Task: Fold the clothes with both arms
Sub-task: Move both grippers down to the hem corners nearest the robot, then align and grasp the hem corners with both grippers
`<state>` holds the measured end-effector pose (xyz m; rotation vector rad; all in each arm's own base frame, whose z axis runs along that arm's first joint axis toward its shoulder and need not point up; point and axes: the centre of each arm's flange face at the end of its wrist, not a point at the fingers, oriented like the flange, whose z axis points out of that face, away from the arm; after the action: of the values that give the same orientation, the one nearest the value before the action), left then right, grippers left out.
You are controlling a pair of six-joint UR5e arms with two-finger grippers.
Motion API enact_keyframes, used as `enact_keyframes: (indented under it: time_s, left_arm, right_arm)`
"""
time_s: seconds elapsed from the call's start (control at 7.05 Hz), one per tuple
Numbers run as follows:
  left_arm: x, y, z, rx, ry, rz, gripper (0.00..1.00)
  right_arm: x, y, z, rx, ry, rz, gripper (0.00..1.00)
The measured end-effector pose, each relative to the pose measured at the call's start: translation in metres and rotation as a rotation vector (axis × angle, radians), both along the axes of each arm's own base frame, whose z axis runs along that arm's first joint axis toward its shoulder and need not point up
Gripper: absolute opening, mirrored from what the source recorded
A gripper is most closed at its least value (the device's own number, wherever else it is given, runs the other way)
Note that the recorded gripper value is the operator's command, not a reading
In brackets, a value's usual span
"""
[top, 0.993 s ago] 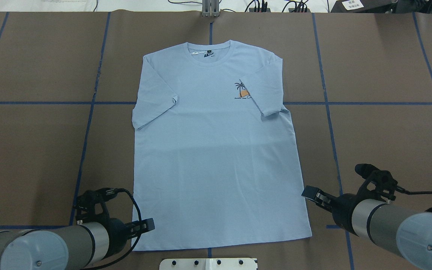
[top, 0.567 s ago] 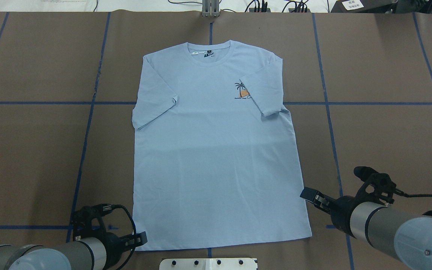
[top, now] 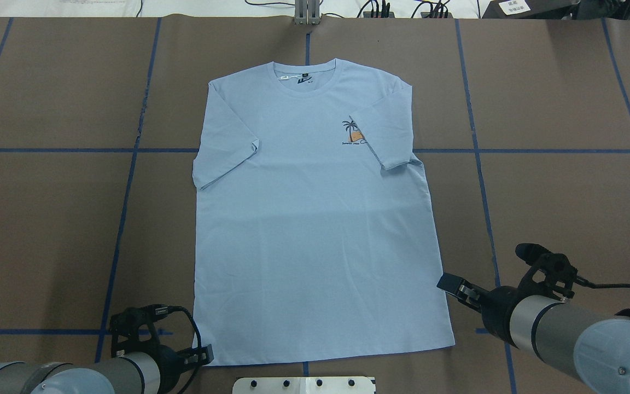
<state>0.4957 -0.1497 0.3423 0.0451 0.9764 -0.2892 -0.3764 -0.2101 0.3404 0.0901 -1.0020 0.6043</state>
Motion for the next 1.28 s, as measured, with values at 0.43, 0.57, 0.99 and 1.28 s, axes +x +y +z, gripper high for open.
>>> enact_keyframes:
  time_s: [0.43,0.57,0.99,1.28]
  left_arm:
    - [0.0016,0.0018,-0.0001,0.000,-0.001,0.005,0.49]
    - [0.0033,0.0044,-0.0001,0.001,-0.001,0.012,0.49]
    - [0.0065,0.0076,-0.0009,0.000,0.001,0.020,0.42]
    - [0.0070,0.0078,-0.0006,0.000,-0.001,0.021,0.42]
  right_arm:
    - [-0.0002,0.0006,0.0000,0.002,0.000,0.000,0.83]
    - [-0.0004,0.0007,0.0003,0.002,0.001,0.000,0.83]
    - [-0.0005,0.0007,0.0006,0.003,0.002,0.001,0.83]
    - [-0.0012,0.0006,0.0013,0.002,0.003,0.001,0.83]
